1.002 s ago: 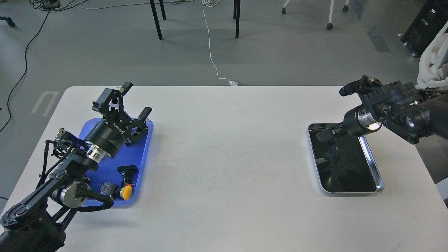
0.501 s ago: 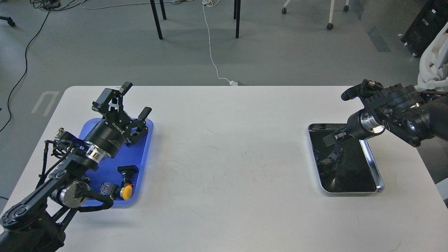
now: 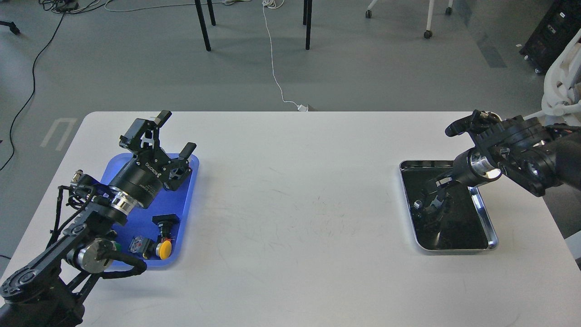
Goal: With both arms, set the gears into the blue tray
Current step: 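Lower the right gripper into the metal tray and grasp another black part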
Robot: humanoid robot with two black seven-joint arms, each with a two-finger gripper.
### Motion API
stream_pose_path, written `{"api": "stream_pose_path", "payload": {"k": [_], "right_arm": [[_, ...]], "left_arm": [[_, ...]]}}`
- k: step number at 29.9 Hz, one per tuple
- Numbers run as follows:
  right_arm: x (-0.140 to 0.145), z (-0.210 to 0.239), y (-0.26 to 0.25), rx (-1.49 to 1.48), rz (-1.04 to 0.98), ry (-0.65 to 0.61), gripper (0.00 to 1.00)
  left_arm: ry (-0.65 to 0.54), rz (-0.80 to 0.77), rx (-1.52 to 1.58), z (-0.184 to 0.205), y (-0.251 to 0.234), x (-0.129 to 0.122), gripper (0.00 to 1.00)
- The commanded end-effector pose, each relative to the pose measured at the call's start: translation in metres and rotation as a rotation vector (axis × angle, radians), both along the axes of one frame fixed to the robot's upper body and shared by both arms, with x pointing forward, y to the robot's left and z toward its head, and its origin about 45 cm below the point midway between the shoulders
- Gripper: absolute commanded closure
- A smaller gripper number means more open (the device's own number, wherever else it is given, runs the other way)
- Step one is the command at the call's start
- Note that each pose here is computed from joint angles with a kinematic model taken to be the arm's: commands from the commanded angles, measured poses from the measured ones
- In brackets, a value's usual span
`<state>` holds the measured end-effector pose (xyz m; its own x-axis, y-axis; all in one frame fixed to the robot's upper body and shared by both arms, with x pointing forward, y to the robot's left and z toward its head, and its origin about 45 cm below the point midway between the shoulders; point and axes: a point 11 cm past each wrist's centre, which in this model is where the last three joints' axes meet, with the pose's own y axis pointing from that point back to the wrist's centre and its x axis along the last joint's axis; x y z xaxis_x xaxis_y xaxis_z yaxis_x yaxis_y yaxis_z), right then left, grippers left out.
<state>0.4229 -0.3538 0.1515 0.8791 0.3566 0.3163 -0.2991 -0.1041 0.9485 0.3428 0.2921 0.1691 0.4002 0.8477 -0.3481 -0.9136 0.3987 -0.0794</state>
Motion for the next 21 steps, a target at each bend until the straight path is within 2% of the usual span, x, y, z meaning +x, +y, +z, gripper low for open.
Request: {"api": "stream_pose_path", "payload": {"k": [1, 21], "right_arm": [[0.0013, 0.0012, -0.0022, -0.003, -0.006, -0.007, 0.39], [0.007, -0.001, 0.0039, 0.024, 0.014, -0.066, 0.4]], "left_arm": [[0.0, 0.001, -0.001, 0.0, 0.0001, 0.0, 0.02], [-0.003, 0.0, -0.003, 0.0009, 0.0, 0.0001, 0.02]]}}
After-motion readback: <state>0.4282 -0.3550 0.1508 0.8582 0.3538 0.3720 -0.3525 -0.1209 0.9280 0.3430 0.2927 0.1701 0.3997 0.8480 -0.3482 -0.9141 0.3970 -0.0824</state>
